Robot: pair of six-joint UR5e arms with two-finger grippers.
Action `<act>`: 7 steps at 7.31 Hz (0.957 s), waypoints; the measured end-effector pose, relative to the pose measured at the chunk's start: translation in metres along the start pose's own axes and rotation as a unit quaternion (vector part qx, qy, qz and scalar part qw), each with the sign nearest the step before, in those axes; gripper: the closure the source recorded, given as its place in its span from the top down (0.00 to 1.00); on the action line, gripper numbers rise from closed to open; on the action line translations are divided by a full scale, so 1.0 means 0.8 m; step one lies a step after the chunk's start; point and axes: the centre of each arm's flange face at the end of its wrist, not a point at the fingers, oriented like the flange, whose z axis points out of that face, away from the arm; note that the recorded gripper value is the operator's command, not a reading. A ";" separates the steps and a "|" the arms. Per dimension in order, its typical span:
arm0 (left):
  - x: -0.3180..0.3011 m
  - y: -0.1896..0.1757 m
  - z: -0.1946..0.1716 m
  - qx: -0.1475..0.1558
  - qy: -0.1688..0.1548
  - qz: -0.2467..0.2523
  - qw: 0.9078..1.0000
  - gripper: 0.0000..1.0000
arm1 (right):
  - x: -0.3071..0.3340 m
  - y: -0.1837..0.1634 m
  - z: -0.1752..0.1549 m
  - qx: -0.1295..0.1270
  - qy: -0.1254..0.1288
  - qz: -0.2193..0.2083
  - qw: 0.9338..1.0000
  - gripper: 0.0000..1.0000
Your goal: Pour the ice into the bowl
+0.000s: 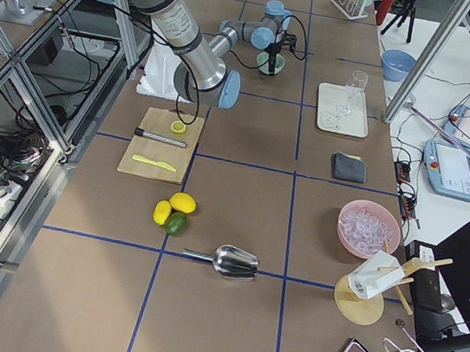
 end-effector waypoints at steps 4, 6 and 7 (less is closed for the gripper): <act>0.000 0.000 0.000 0.001 0.000 0.001 1.000 1.00 | -0.004 0.001 -0.015 0.004 -0.012 0.000 1.000 0.00; 0.001 0.000 0.000 0.001 0.001 0.002 1.000 1.00 | 0.001 -0.027 -0.068 0.017 -0.043 0.006 0.999 0.00; 0.001 -0.001 0.000 0.001 0.002 0.002 1.000 1.00 | 0.024 -0.056 -0.103 0.013 -0.062 0.014 0.998 0.00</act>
